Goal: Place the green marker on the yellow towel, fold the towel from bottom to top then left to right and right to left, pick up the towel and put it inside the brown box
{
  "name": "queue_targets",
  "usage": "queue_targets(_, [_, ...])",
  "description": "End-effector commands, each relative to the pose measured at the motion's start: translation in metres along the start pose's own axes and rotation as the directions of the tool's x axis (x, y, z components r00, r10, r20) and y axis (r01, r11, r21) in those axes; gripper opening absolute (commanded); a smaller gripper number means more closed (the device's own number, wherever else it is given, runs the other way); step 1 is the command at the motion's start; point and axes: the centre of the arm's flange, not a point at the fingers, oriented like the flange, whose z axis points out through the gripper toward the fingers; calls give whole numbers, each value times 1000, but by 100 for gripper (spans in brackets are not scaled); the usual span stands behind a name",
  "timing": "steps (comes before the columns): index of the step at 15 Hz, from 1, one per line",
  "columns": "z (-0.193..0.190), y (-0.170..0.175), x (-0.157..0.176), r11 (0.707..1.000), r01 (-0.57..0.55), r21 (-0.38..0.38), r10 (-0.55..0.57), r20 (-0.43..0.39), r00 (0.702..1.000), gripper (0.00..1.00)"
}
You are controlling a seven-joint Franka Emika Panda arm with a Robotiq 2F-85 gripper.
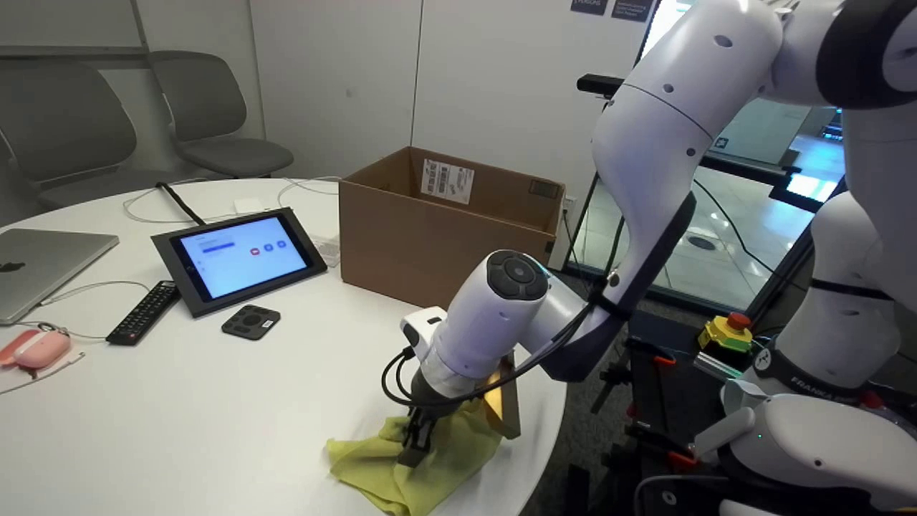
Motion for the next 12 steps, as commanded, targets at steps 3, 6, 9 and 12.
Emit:
queue_targets(3, [-6,-7,20,970,74,232,-112,153,982,4])
queue_targets(6, [-17,1,32,957,35,289,-103,223,969,5])
queue_targets(9, [-16,18,48,962,-85,261,8,282,959,5])
queue_targets(12, [-13,31,63,956,-188,224,113,313,943,5])
